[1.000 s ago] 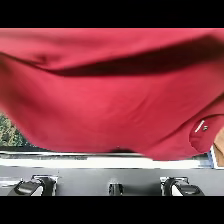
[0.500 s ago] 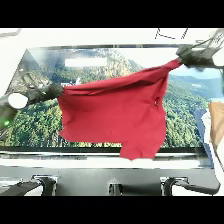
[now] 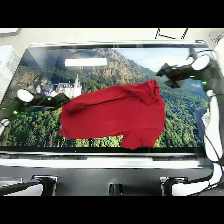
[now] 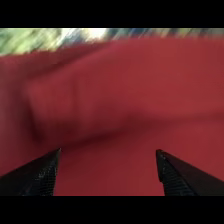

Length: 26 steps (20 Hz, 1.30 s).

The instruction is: Fold the clothes and pants, and hang the long-sleeved shirts on hangers.

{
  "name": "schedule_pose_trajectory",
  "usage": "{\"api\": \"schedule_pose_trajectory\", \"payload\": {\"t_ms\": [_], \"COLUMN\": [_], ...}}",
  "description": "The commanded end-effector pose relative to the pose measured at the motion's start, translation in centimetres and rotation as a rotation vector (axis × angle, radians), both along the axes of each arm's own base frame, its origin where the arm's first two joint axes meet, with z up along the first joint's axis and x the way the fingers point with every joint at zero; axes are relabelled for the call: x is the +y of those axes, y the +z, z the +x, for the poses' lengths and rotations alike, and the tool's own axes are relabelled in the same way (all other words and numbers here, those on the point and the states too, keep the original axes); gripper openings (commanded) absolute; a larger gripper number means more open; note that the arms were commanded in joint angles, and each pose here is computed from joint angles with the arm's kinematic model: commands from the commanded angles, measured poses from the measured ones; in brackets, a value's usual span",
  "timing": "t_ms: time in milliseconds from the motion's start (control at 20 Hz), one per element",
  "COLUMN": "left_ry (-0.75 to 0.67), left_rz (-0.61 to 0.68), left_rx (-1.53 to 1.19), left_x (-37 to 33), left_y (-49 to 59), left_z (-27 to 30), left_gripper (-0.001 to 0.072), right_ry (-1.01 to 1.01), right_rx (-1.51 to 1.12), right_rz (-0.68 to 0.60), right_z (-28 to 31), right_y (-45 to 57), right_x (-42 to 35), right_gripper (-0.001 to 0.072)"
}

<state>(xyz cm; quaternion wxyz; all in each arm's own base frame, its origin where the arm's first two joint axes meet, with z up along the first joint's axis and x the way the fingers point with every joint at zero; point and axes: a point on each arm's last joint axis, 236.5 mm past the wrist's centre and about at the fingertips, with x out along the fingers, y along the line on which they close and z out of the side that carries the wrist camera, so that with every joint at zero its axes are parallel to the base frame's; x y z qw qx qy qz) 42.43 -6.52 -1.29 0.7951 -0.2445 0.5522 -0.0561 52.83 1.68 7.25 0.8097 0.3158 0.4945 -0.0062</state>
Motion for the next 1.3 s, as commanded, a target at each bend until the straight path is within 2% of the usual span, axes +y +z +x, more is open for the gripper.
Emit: {"api": "schedule_pose_trajectory", "payload": {"t_ms": [0,50,100,150,300,400,600,850,900,950,1000,1050,1150,1250], "left_ry": [-0.136,-0.078,-0.027,0.021,0.078,0.122,0.128,0.087,0.09,0.096,0.086,0.078,0.066,0.057], "left_rz": [-0.073,-0.107,-0.136,-0.177,-0.327,-0.377,-0.435,-0.428,-0.413,-0.402,-0.397,-0.395,-0.393,-0.385], "left_rx": [0.261,0.31,0.343,0.367,0.367,0.331,0.309,0.34,0.336,0.332,0.329,0.326,0.31,0.284], "left_x": [5.5,7.5,8.7,9.0,6.4,5.0,3.7,2.0,1.8,1.7,1.5,1.4,1.4,1.5], "left_y": [0.6,0.1,-0.8,-2.1,-5.9,-7.6,-8.6,-9.9,-10.3,-10.4,-10.4,-10.3,-9.8,-9.0], "left_z": [-7.6,-9.0,-10.1,-11.1,-13.0,-13.0,-12.7,-12.7,-12.5,-12.2,-12.2,-12.2,-12.2,-11.9], "left_gripper": [0.0649,0.0626,0.0529,0.0514,0.0514,0.0439,0.0438,0.0406,0.0333,0.0218,0.0071,0.0024,0.0023,0.0023], "right_ry": [0.051,0.04,0.05,0.068,0.143,0.186,0.2,0.2,0.2,0.201,0.2,0.195,0.173,0.167], "right_rx": [0.265,0.377,0.46,0.513,0.59,0.588,0.575,0.575,0.576,0.576,0.576,0.573,0.589,0.623], "right_rz": [-0.102,-0.1,-0.077,-0.054,-0.016,-0.02,-0.021,-0.021,-0.02,-0.019,-0.02,-0.028,-0.06,-0.035], "right_z": [-8.5,-11.7,-14.3,-15.9,-18.4,-18.5,-18.2,-18.2,-18.3,-18.3,-18.3,-18.2,-18.3,-19.0], "right_y": [-0.7,-1.3,-1.7,-2.0,-2.5,-2.3,-2.2,-2.2,-2.2,-2.2,-2.2,-2.3,-3.4,-5.9], "right_x": [-8.3,-10.3,-11.2,-11.2,-9.3,-8.3,-7.7,-7.7,-7.7,-7.7,-7.7,-7.9,-8.8,-8.3], "right_gripper": [0.0602,0.0599,0.0592,0.0557,0.055,0.055,0.055,0.055,0.055,0.055,0.055,0.055,0.0547,0.0534]}}
